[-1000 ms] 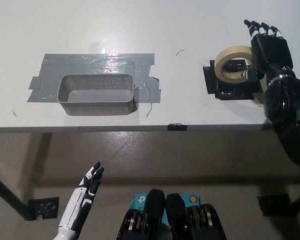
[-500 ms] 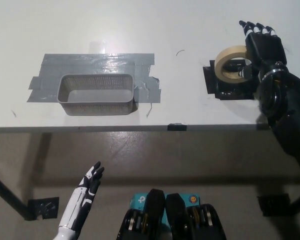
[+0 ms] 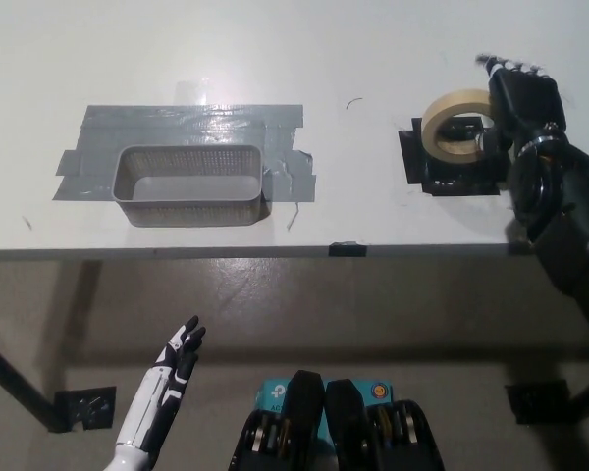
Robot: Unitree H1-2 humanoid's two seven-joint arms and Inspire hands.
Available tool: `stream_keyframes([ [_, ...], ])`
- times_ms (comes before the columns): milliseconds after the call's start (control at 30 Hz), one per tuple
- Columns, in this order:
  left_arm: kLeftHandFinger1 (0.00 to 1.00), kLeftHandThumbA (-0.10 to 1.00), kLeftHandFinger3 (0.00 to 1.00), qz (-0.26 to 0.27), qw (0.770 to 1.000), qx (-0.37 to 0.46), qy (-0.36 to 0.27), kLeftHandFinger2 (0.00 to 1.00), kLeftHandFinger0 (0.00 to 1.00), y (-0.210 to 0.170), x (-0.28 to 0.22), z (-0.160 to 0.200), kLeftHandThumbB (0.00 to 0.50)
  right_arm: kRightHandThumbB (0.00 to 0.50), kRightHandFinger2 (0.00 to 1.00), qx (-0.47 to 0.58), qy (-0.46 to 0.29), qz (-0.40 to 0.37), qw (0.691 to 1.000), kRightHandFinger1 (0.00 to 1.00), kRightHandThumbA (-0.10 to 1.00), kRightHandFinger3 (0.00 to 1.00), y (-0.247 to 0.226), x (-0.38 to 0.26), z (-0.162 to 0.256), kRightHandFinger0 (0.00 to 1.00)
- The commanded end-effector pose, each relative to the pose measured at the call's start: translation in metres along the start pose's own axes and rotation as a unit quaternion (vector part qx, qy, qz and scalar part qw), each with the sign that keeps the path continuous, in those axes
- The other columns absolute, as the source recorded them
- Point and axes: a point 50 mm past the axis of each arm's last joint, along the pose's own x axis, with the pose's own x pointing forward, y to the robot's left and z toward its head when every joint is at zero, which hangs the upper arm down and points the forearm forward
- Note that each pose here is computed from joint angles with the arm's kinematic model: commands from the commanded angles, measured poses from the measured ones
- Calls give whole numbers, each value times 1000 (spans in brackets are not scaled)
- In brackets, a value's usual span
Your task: The robot picks the tape placed on the black area with right hand and places it in the small grey container.
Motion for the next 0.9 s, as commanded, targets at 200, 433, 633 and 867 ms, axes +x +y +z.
stream_keyframes([
  [200,1000,1000,1000,-17,999,19,-39,1000,1000,6,11,17,236,153,312,242,-105,-238,935,23,268,259,-70,17,40,0],
  [433,1000,1000,1000,-19,999,20,-43,1000,1000,8,12,20,228,143,224,249,-110,-252,929,0,271,156,-74,18,41,0],
  [633,1000,1000,1000,-19,999,21,-41,1000,1000,9,11,20,216,152,367,233,-161,-268,921,52,159,263,-89,19,70,0],
  [867,1000,1000,1000,-20,999,24,-37,1000,1000,8,12,19,218,156,413,229,-244,-254,908,124,182,279,-102,16,133,0],
])
